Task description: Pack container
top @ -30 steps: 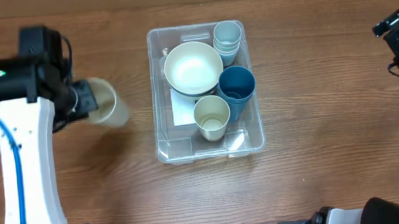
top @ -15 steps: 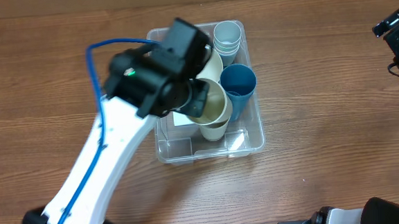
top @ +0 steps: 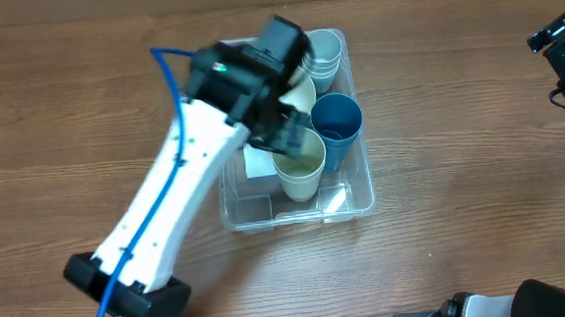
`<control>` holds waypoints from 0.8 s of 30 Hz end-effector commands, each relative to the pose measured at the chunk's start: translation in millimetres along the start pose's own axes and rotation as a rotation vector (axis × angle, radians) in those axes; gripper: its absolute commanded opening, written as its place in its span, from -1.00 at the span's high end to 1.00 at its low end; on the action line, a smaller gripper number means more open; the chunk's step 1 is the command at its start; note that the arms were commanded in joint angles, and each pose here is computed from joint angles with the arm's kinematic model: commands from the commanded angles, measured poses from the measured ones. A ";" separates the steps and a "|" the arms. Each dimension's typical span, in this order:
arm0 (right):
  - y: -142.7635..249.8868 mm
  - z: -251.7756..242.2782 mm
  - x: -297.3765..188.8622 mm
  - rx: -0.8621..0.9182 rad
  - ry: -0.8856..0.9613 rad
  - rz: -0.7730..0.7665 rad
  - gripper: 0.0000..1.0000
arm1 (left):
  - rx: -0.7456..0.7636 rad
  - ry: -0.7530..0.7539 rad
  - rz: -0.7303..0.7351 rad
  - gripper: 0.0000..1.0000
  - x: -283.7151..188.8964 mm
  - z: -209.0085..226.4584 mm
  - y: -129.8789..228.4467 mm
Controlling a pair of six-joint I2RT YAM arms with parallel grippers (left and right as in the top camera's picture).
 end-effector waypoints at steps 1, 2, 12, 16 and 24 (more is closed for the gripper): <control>-0.9 1.5 -5.7 0.002 -0.011 -0.016 -1.00 | -0.249 -0.125 -0.243 -1.00 -86.3 82.3 15.6; -0.9 1.5 -5.7 0.002 -0.011 -0.016 -1.00 | -0.365 -0.144 -0.303 -1.00 -105.8 109.8 27.5; -0.9 1.5 -5.7 0.002 -0.011 -0.016 -1.00 | -0.818 -0.281 -0.464 -1.00 -161.9 198.7 101.0; -0.9 1.5 -5.7 0.002 -0.011 -0.016 -1.00 | -0.818 -0.281 -0.454 -1.00 -159.4 199.9 98.8; 37.5 24.9 -72.1 -0.111 -0.185 -0.075 -1.00 | -0.818 -0.281 -0.453 -1.00 -159.1 200.0 98.6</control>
Point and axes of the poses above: each gripper's point midway between its finger pads, its own x axis out along the fingers, its own z axis along the line the jaws close on, y = z × x, the point moved 8 cm from there along -x, back along the fingers, and after that the axes turned 4 degrees about x, right-handed, at the moved point
